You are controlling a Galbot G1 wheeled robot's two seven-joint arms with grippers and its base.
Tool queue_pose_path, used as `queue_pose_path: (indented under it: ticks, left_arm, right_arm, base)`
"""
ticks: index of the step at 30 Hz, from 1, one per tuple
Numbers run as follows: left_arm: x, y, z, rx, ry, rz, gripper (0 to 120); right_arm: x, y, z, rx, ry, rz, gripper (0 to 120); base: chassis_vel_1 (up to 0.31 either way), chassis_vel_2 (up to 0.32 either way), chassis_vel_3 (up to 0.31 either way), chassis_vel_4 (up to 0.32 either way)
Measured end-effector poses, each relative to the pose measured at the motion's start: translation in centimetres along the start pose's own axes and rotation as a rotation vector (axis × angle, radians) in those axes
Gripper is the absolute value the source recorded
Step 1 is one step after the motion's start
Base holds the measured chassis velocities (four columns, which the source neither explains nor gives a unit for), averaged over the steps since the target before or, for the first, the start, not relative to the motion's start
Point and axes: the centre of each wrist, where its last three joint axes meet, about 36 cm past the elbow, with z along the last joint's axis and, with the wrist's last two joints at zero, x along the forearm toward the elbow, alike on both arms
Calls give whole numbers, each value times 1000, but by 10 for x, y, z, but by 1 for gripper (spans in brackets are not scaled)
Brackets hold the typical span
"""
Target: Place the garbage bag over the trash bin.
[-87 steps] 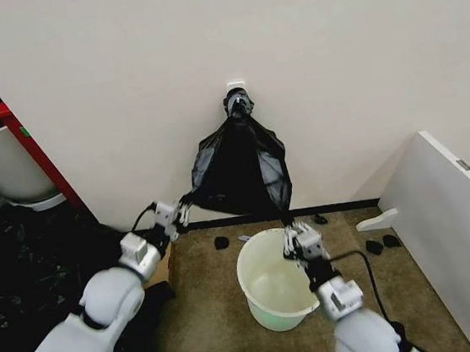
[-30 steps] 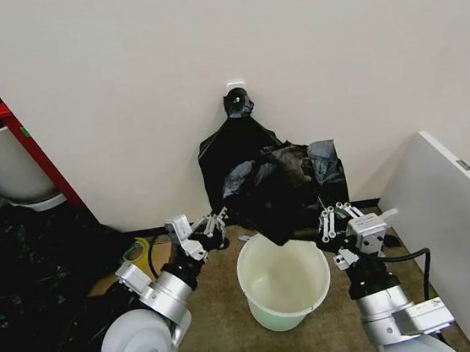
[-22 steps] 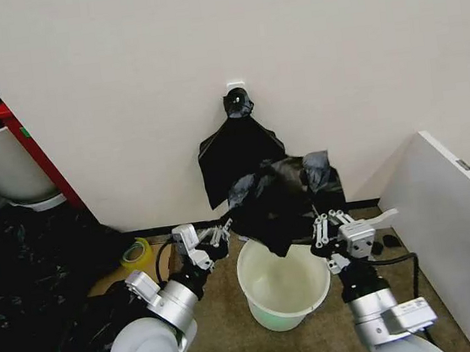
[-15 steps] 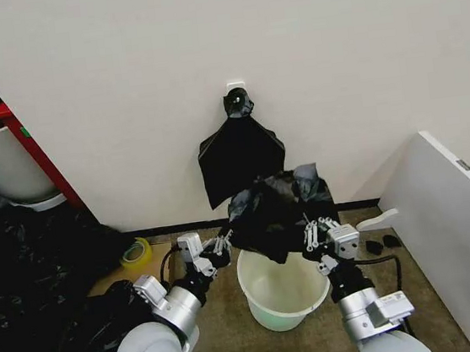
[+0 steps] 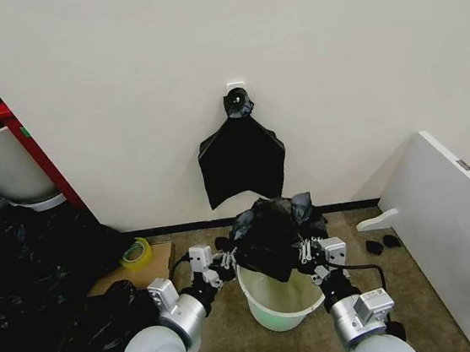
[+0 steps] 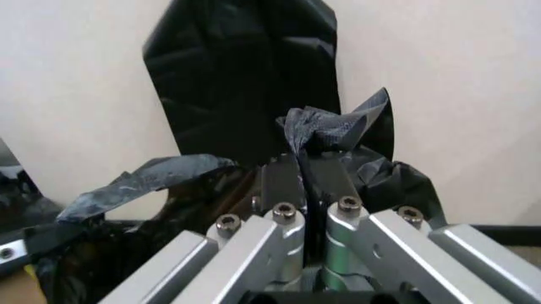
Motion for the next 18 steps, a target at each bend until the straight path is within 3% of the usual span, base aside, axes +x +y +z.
queue_pose_path:
  ticks: [7, 10, 18]
  left_arm:
    - [-8, -7, 18, 50, 26, 55, 0]
    - [-14, -19, 28, 123, 11, 124, 0]
    - [-24, -33, 47, 233, -6, 166, 0]
  right_arm:
    - [-1, -11, 15, 100, 7, 28, 0]
    - [3, -21, 17, 156, 36, 29, 0]
    - [17, -28, -1, 185, 132, 35, 0]
  base:
    - [0, 0, 0, 0]
    - [0, 0, 0, 0]
    - [0, 0, 0, 0]
